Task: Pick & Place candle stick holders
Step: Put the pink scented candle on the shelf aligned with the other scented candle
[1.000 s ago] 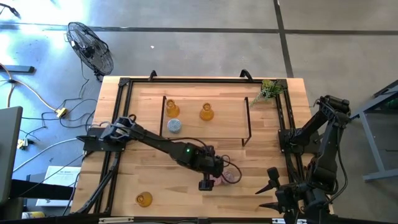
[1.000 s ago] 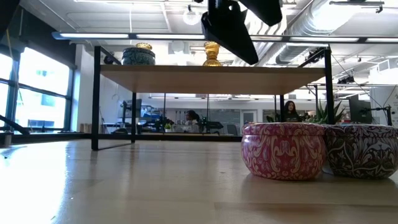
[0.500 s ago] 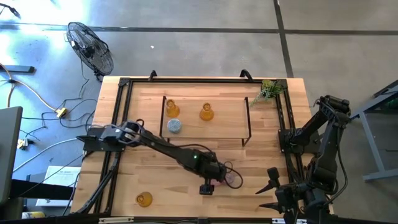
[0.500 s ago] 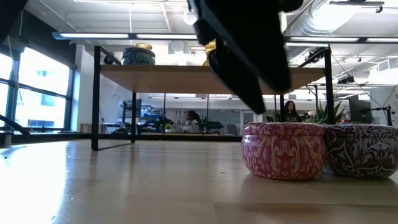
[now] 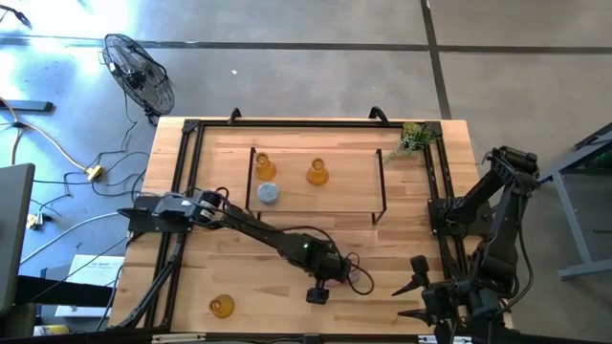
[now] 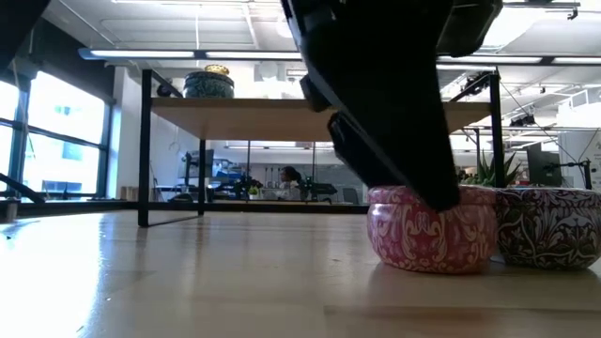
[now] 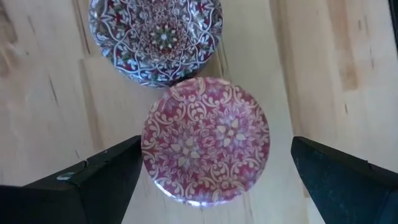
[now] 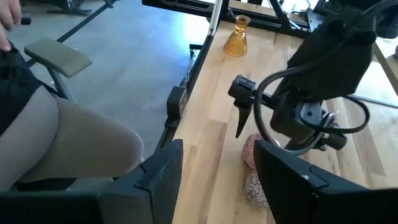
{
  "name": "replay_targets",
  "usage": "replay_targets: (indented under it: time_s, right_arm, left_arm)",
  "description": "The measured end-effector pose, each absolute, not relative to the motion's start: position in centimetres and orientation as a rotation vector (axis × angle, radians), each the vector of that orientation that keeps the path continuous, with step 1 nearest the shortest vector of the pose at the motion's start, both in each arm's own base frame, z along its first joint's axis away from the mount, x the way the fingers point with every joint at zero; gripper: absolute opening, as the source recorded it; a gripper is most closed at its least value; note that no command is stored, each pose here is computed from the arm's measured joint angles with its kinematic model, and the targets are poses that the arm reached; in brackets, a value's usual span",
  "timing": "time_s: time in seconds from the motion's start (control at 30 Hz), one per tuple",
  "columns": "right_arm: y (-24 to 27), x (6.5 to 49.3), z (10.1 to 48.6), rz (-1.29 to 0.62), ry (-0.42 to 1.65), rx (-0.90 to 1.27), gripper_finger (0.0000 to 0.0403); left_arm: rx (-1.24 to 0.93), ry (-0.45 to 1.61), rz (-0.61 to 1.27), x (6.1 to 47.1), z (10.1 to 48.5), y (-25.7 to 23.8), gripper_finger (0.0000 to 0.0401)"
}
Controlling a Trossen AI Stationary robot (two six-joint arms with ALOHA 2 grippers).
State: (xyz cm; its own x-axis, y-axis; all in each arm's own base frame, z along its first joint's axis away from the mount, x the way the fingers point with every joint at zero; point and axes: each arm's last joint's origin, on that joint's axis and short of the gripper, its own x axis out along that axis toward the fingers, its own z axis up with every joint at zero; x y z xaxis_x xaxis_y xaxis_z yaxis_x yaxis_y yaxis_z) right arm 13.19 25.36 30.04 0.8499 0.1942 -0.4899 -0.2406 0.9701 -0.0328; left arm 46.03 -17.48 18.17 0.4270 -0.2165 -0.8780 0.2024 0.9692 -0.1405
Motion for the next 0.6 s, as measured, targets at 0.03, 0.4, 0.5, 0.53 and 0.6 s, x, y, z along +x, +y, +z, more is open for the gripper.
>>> replay_targets:
  time_s: [0.03, 0.4, 0.5, 0.53, 0.6]
  right_arm:
    - [25.4, 13.2, 30.0, 0.229, 0.506, -0.093, 0.0194]
    - [25.4, 13.2, 30.0, 0.226, 0.51, -0.076, 0.0194]
    - [25.3, 13.2, 30.0, 0.226, 0.51, -0.076, 0.0194]
    - [25.3, 13.2, 30.0, 0.227, 0.51, -0.077, 0.0194]
    - [25.3, 13.2, 30.0, 0.227, 0.511, -0.077, 0.0194]
  left_arm:
    - [-0.014, 1.098, -0.268, 46.1, 18.0, -17.5, 0.0397]
    - [-0.046, 1.068, -0.316, 47.2, 16.5, -17.3, 0.0397]
    - [-0.068, 1.077, -0.342, 47.3, 16.3, -17.1, 0.0397]
    - [-0.072, 1.071, -0.35, 47.3, 16.4, -17.1, 0.0397]
    - [-0.055, 1.056, -0.351, 47.4, 16.4, -17.1, 0.0397]
